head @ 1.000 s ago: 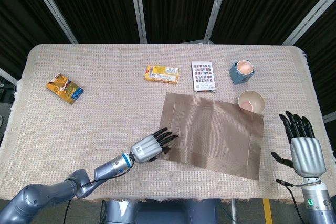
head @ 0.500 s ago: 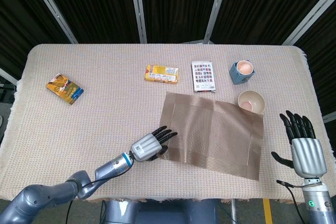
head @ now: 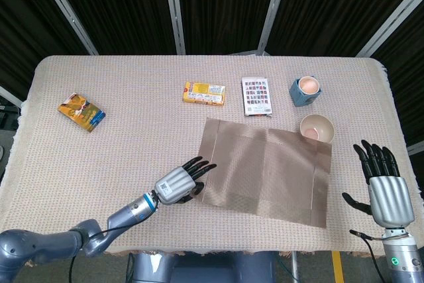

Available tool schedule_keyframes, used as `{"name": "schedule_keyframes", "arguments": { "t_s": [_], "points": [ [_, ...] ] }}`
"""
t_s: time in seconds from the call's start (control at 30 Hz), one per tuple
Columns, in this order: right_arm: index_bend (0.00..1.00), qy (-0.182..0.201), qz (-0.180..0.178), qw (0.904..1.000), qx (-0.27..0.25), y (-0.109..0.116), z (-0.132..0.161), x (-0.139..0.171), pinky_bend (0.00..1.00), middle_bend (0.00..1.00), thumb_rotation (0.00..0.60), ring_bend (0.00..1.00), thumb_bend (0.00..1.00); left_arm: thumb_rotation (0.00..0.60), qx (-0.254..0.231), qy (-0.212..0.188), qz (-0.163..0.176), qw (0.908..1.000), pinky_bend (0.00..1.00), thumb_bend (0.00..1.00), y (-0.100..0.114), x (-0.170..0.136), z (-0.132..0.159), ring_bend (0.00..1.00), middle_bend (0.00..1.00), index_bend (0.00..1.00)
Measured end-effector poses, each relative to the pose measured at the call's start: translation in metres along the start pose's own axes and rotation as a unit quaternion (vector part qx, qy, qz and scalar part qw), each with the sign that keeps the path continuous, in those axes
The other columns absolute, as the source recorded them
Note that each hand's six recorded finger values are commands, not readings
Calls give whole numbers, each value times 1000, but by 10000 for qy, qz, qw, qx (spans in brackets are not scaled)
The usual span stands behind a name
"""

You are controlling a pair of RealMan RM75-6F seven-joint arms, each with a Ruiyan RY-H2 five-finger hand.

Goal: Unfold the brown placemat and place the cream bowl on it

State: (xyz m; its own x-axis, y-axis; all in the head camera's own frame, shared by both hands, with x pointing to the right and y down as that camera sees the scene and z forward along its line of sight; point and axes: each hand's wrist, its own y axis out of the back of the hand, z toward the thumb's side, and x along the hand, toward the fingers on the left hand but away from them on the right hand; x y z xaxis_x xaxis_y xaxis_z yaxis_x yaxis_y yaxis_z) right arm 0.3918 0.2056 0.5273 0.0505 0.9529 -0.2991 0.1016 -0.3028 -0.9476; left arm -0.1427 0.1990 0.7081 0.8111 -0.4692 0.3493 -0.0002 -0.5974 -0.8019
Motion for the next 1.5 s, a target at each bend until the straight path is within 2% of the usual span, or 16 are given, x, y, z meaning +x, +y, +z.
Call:
{"name": "schedule_keyframes", "arguments": {
  "t_s": [0.33,0.57,0.77,1.07,1.5],
  "points": [
    [0,104,-22,9999,-46,3,6,4,0,0,600,0,0,600,53,591,-143,9981,0,424,11,-44,2,0,0,641],
    [0,164,-54,9998,-53,5,10,7,0,0,600,0,0,600,140,867,-543,9947,0,425,14,-81,14,0,0,641],
    [0,197,-82,9998,-63,6,13,9,0,0,600,0,0,600,36,922,-912,9915,0,427,6,-108,22,0,0,642],
    [0,210,-109,9997,-73,8,14,10,0,0,600,0,0,600,29,963,-1210,9880,0,426,2,-135,25,0,0,642],
    [0,213,-149,9996,-97,10,15,11,0,0,600,0,0,600,85,1219,-1367,9830,0,428,2,-157,16,0,0,641]
  ]
}}
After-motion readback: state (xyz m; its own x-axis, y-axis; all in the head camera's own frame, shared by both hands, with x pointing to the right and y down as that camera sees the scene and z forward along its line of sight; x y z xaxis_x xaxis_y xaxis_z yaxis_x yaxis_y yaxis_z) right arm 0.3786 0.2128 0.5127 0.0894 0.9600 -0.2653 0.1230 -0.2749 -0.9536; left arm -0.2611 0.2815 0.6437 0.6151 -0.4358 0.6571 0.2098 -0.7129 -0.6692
